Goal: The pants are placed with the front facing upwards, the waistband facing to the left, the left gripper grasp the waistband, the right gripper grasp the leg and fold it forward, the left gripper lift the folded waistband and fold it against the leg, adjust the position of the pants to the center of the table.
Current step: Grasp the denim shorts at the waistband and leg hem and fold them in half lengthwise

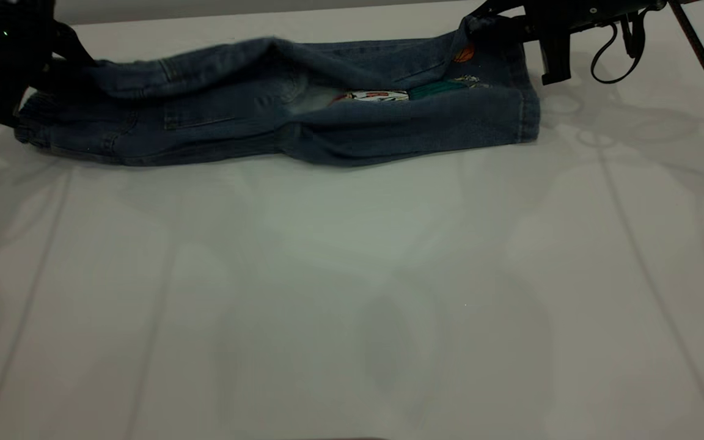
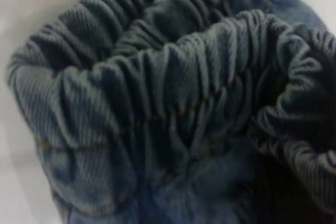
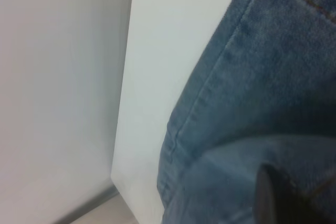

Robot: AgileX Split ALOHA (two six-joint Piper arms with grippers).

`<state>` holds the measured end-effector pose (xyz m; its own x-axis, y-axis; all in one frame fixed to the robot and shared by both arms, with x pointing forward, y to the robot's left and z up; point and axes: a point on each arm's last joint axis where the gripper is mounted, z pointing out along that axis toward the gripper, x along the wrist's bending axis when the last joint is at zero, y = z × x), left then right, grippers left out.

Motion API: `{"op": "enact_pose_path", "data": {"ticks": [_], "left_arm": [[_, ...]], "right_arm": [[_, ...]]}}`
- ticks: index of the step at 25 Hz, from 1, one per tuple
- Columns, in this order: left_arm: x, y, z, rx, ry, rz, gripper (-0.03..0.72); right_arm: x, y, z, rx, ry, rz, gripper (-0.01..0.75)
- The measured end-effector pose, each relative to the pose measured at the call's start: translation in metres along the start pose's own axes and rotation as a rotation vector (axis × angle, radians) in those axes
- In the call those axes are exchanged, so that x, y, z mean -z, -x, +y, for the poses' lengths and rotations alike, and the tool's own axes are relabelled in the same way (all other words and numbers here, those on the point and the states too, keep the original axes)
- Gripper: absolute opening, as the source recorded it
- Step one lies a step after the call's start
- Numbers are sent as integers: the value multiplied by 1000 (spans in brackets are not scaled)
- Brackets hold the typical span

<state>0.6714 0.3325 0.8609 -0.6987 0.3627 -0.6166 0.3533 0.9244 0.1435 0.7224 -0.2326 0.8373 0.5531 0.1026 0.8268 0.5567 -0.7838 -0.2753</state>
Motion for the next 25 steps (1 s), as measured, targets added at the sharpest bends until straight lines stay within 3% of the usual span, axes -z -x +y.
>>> {"op": "enact_pose_path", "data": {"ticks": [5,11,18,22,25], "left_arm": [[-3,3,2,-68,4,-12,244],[-2,9,6,49,36,-43,384],[-8,8,9,219,61,-60,410],[-10,7,9,223,69,-62,410],[-10,11,11,122,78,-74,411]], "right_arm": [[0,1,1,-6,11,-4,113],[0,2,5,-70,54,-20,214],[0,3,7,-88,74,-27,329],[0,2,5,-45,49,-19,344],[0,1,2,10,26,-11,347]]}}
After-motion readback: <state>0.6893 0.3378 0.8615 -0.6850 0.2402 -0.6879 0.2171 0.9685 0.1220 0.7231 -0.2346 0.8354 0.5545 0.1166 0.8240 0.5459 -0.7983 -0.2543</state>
